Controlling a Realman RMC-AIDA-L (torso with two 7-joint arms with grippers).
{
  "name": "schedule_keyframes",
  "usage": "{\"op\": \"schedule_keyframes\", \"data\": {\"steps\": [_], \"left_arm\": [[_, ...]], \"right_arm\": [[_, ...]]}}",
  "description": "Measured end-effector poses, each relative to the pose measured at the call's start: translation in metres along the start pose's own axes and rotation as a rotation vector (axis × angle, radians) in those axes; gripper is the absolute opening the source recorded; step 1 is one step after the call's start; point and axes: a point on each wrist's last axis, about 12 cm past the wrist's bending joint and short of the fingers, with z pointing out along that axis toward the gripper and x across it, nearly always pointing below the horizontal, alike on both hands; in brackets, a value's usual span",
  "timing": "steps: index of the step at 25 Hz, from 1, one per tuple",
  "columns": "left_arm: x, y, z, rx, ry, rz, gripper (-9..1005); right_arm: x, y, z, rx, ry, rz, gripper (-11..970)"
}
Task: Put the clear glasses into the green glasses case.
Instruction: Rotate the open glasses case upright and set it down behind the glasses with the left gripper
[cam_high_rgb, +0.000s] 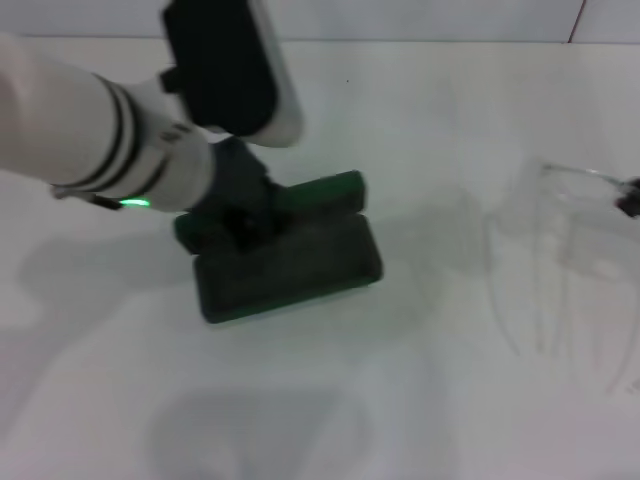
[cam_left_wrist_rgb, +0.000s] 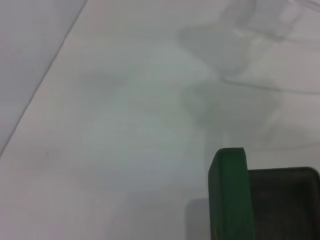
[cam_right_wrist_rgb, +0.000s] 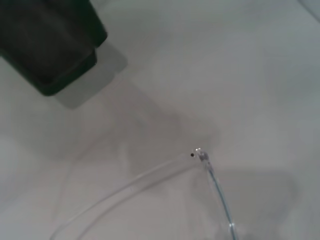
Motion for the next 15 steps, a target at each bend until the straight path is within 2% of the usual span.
{"op": "schedule_keyframes", "data": {"steps": [8,15], "left_arm": [[-0.035,-0.008,0.025,0.001,-0.035,0.125,206],[-0.057,-0.011,0.048,0.019,-0.028,0.222,204]], "right_arm": [[0.048,0.003,-0.033,0.006,0.017,0.116,101],[0.076,0.003,-0.044,-0.004,-0.002,0.192,101]]}}
